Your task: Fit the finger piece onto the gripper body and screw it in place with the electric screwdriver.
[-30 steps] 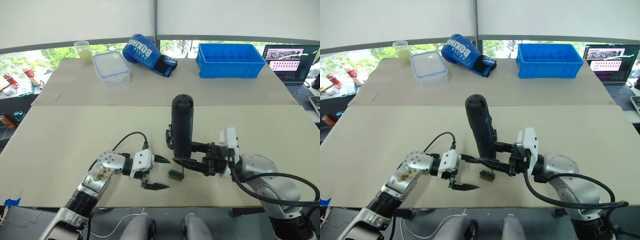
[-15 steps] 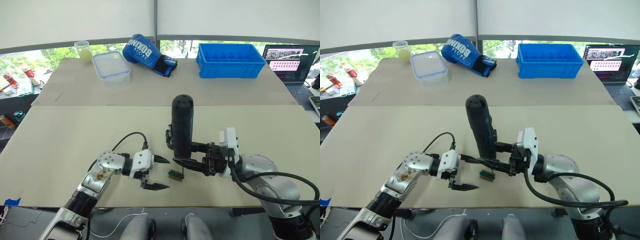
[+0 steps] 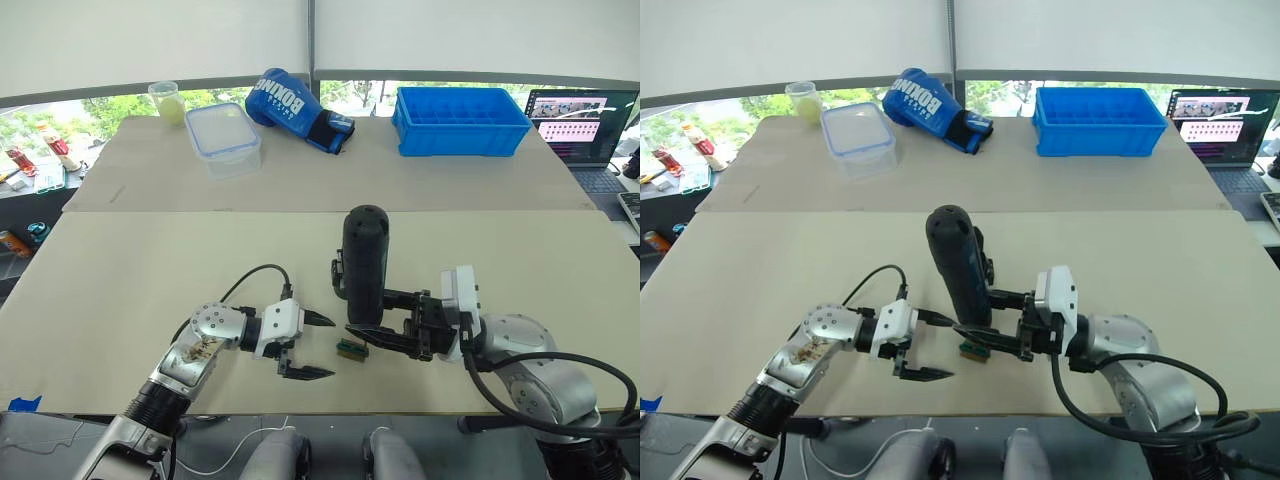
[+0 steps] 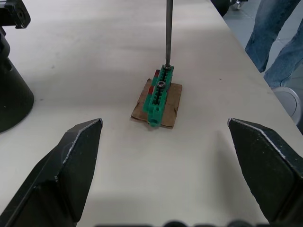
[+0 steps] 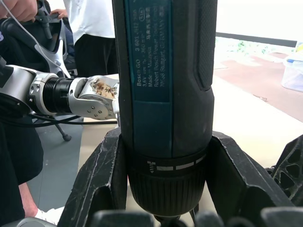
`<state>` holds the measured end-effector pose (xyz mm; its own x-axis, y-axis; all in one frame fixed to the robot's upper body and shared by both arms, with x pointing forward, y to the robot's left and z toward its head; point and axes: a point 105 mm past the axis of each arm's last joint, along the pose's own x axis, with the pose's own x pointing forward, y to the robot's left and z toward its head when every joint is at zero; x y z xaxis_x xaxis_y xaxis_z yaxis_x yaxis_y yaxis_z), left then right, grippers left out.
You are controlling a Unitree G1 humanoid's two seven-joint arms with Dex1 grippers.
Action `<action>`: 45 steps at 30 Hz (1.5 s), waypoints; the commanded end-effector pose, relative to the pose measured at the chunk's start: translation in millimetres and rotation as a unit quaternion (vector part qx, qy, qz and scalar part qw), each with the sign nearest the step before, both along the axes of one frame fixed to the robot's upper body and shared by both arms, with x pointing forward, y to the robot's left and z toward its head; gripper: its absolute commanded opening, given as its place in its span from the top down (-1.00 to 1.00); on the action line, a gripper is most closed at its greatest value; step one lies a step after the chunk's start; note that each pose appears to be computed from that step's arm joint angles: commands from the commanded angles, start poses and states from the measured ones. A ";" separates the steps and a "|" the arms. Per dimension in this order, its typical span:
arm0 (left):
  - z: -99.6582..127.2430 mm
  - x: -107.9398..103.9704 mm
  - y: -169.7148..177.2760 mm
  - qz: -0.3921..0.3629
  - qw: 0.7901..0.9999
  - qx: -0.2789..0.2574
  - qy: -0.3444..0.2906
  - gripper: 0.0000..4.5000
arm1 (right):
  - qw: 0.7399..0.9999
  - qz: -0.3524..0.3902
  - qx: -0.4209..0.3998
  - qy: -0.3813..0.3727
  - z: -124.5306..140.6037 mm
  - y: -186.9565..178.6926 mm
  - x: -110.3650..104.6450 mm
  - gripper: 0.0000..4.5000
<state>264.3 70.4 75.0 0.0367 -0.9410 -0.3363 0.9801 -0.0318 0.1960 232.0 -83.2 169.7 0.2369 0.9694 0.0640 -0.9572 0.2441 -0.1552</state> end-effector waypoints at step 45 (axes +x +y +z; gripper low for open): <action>74.8 48.8 41.3 0.105 0.993 -0.058 -0.014 -1.00 | 0.995 0.066 0.048 -0.055 143.5 38.9 48.6 0.15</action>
<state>310.1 113.8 144.4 0.2464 -0.9436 -0.2212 0.9626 0.2117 0.1688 288.7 -45.1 290.8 0.1322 0.9828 0.1286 -0.9795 0.1494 -0.1350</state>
